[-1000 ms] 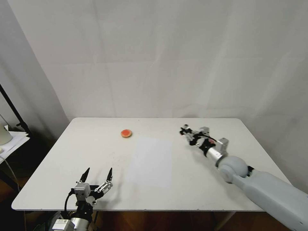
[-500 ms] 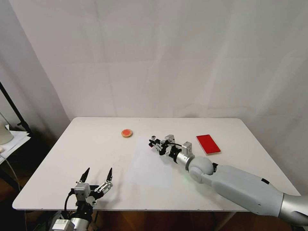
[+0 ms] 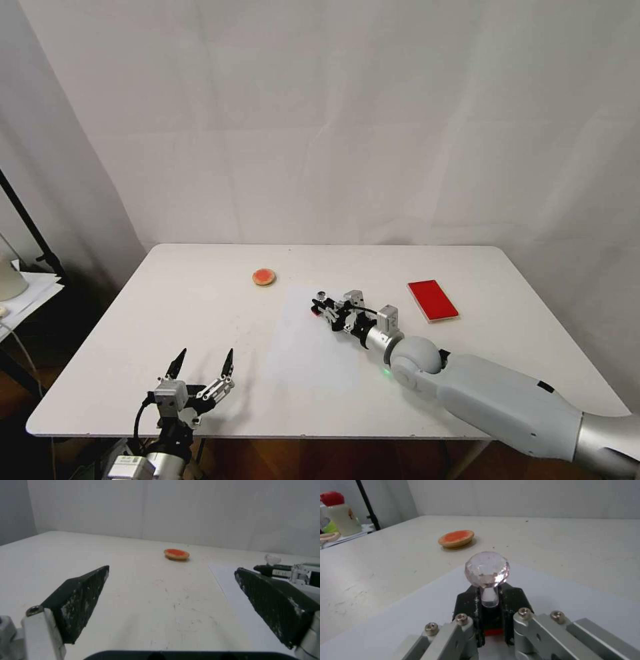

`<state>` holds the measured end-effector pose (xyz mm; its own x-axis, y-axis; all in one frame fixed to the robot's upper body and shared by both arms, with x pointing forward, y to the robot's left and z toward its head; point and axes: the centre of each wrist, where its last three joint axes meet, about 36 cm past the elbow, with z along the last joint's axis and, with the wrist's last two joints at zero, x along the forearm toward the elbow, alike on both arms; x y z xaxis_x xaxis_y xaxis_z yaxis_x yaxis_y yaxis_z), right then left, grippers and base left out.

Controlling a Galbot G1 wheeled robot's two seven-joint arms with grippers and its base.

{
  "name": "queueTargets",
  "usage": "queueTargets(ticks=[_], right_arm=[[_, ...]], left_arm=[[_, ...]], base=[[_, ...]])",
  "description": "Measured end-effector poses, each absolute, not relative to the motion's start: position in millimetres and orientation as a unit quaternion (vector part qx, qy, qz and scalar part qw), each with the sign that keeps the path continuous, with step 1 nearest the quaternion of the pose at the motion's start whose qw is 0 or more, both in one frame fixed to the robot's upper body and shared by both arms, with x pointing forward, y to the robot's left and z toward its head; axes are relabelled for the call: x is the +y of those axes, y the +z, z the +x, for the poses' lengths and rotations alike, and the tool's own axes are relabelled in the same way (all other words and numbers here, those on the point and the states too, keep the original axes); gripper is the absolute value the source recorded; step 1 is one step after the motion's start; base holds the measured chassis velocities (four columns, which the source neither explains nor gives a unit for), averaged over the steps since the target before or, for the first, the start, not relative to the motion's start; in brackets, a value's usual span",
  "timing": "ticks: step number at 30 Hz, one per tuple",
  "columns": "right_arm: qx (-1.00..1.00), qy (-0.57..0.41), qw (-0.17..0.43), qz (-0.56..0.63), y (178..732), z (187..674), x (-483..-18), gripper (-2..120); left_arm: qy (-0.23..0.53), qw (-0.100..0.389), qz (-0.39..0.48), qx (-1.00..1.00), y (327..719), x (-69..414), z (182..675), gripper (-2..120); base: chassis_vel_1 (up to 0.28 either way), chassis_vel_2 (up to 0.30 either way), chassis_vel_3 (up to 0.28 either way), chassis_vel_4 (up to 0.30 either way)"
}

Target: Pick up the stamp from the ink pad and place it onto another ink pad.

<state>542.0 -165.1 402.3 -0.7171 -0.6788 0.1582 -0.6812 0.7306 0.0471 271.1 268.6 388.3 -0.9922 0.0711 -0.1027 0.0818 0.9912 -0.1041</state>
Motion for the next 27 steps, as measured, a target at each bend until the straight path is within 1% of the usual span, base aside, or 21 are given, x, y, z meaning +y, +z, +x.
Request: queueTargets(ticks=[1, 2, 5, 7, 8, 9, 10, 11, 15, 16, 18, 27], right_arm=[[-0.926, 0.006, 0.071, 0.37, 415, 547, -163, 9], [-0.926, 0.006, 0.071, 0.37, 415, 547, -163, 9], [-0.924, 0.005, 0.04, 0.381, 453, 566, -147, 9], [-0.922, 0.006, 0.035, 0.385, 460, 572, -141, 9], [-0.918, 0.013, 0.024, 0.395, 475, 587, -123, 9], [-0.916, 0.016, 0.02, 0.4, 480, 593, -114, 9], [-0.912, 0.022, 0.015, 0.409, 485, 604, -95, 9], [-0.912, 0.022, 0.015, 0.409, 485, 604, -95, 9], [-0.91, 0.022, 0.019, 0.414, 483, 630, -39, 9], [-0.91, 0.022, 0.019, 0.414, 483, 630, -39, 9], [-0.913, 0.03, 0.029, 0.407, 473, 640, -23, 9], [-0.918, 0.049, 0.053, 0.39, 440, 652, -15, 9]], left_arm=[[-0.054, 0.049, 0.038, 0.997, 388, 269, 271, 100], [-0.054, 0.049, 0.038, 0.997, 388, 269, 271, 100], [-0.054, 0.049, 0.038, 0.997, 388, 269, 271, 100], [-0.054, 0.049, 0.038, 0.997, 388, 269, 271, 100], [-0.054, 0.049, 0.038, 0.997, 388, 269, 271, 100], [-0.054, 0.049, 0.038, 0.997, 388, 269, 271, 100], [-0.054, 0.049, 0.038, 0.997, 388, 269, 271, 100], [-0.054, 0.049, 0.038, 0.997, 388, 269, 271, 100], [-0.054, 0.049, 0.038, 0.997, 388, 269, 271, 100], [-0.054, 0.049, 0.038, 0.997, 388, 269, 271, 100], [-0.054, 0.049, 0.038, 0.997, 388, 269, 271, 100], [-0.054, 0.049, 0.038, 0.997, 388, 269, 271, 100]], base=[[0.0, 0.0, 0.0, 0.0], [0.0, 0.0, 0.0, 0.0], [0.0, 0.0, 0.0, 0.0], [0.0, 0.0, 0.0, 0.0], [0.0, 0.0, 0.0, 0.0], [0.0, 0.0, 0.0, 0.0], [0.0, 0.0, 0.0, 0.0], [0.0, 0.0, 0.0, 0.0], [0.0, 0.0, 0.0, 0.0], [0.0, 0.0, 0.0, 0.0], [0.0, 0.0, 0.0, 0.0], [0.0, 0.0, 0.0, 0.0]])
